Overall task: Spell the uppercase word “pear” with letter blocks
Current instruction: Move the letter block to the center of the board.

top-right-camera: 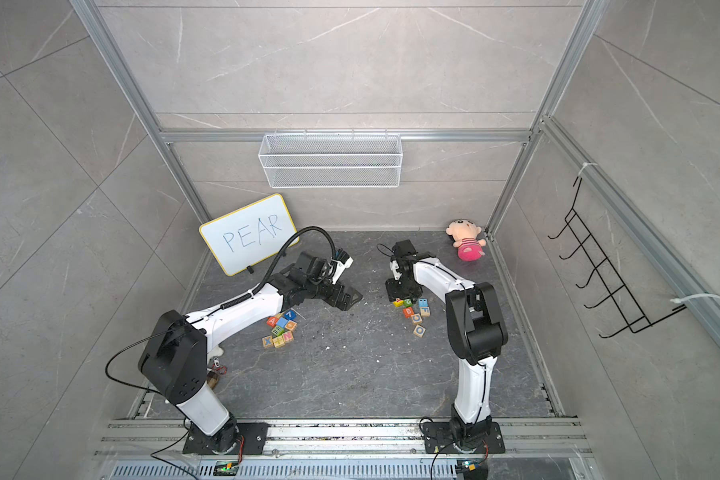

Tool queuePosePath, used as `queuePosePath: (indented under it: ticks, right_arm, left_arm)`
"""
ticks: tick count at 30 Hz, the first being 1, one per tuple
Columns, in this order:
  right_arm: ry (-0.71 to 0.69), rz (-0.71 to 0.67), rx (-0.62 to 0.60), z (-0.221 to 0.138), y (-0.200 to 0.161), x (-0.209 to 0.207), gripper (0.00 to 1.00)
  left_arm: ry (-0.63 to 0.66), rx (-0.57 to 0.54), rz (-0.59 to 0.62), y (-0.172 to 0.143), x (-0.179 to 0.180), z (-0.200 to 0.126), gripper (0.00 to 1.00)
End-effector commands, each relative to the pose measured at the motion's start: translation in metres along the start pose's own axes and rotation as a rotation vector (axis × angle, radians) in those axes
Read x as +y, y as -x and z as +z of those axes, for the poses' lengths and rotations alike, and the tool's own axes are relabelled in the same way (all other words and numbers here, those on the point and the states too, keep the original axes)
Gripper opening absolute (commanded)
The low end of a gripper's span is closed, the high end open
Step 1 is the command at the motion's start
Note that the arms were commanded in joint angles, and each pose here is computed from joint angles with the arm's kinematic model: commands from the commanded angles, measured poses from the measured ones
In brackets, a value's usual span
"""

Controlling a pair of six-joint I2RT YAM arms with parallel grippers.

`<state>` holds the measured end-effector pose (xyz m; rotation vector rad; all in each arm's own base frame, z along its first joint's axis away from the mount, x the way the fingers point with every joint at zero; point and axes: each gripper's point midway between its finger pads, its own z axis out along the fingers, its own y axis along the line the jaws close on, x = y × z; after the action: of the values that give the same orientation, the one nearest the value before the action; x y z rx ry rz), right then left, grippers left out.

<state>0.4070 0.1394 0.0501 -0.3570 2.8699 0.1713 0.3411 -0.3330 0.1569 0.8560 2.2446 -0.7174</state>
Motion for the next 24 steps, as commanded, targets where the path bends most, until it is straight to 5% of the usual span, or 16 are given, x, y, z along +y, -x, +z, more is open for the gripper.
queuePosePath:
  ticks: [1, 24]
  right_arm:
    - [0.001, -0.02, 0.035, 0.006, -0.001, -0.001, 0.63]
    - [0.041, -0.034, 0.06, 0.024, 0.0, 0.006, 0.59]
  left_arm:
    - [-0.025, 0.0, 0.037, 0.008, -0.01, 0.003, 1.0]
    - [-0.03, 0.025, 0.037, 0.006, -0.012, 0.015, 1.0]
